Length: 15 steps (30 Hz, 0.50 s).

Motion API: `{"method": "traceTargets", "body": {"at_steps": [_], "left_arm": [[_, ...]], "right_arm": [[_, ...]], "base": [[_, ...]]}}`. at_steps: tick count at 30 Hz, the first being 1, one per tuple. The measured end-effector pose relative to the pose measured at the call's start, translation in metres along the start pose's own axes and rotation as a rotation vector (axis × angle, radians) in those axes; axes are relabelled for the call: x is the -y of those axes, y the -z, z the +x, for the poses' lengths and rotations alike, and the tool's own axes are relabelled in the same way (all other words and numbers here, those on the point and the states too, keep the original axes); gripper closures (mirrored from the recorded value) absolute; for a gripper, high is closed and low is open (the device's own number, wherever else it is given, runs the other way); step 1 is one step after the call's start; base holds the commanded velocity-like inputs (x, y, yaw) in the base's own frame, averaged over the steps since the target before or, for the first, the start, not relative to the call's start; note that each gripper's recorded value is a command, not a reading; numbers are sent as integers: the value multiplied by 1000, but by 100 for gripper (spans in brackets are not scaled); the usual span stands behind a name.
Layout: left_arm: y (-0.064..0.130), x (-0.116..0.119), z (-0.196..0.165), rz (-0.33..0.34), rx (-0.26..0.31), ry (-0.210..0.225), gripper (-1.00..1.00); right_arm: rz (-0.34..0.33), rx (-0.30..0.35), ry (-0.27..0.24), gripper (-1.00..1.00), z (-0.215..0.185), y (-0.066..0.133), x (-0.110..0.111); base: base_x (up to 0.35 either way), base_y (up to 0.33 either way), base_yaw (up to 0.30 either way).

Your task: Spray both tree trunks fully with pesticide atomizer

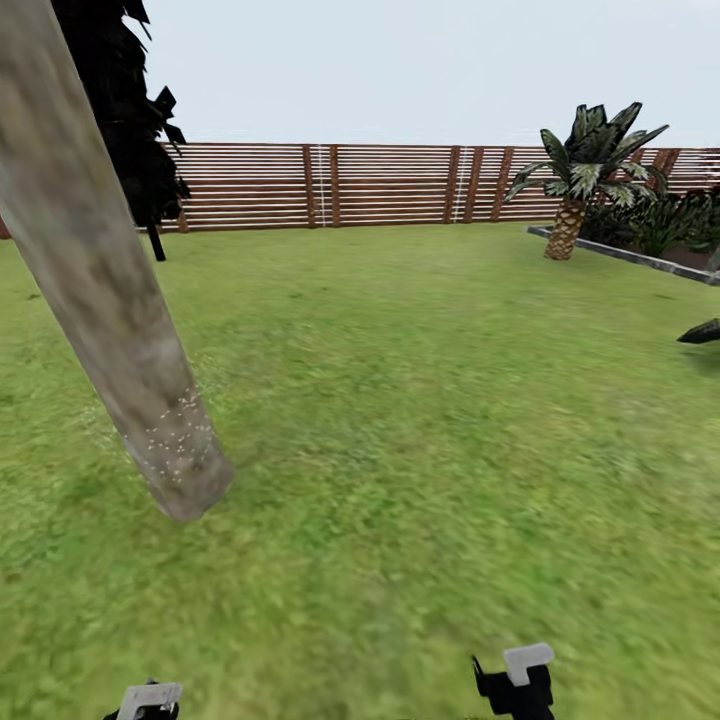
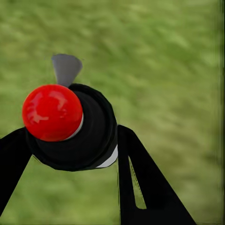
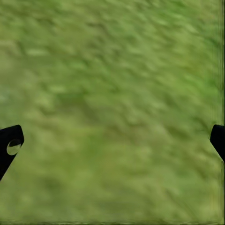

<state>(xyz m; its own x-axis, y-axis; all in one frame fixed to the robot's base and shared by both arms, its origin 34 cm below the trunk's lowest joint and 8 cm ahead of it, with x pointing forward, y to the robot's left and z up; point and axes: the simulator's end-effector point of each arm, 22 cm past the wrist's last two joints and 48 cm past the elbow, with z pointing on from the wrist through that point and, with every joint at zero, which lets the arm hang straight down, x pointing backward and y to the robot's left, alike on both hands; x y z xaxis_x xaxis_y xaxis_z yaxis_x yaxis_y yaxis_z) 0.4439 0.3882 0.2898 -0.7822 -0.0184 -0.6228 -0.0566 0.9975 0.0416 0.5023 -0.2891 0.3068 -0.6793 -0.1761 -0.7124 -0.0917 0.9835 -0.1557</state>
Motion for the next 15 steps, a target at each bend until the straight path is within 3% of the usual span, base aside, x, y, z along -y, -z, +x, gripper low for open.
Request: {"method": "traceTargets", "body": {"at_steps": [3, 8, 15], "left_arm": [[3, 1, 9, 1, -12, 0, 100], [6, 1, 17, 2, -23, -2, 100], [7, 0, 20, 1, -27, -3, 100]], "right_arm": [[0, -3, -1, -100, 1, 0, 0], [0, -5, -2, -100, 3, 1, -1], [-4, -19, -1, -100, 9, 3, -3]], "base": [[-129, 0, -300], [-311, 32, -300], [-330, 152, -300]]}}
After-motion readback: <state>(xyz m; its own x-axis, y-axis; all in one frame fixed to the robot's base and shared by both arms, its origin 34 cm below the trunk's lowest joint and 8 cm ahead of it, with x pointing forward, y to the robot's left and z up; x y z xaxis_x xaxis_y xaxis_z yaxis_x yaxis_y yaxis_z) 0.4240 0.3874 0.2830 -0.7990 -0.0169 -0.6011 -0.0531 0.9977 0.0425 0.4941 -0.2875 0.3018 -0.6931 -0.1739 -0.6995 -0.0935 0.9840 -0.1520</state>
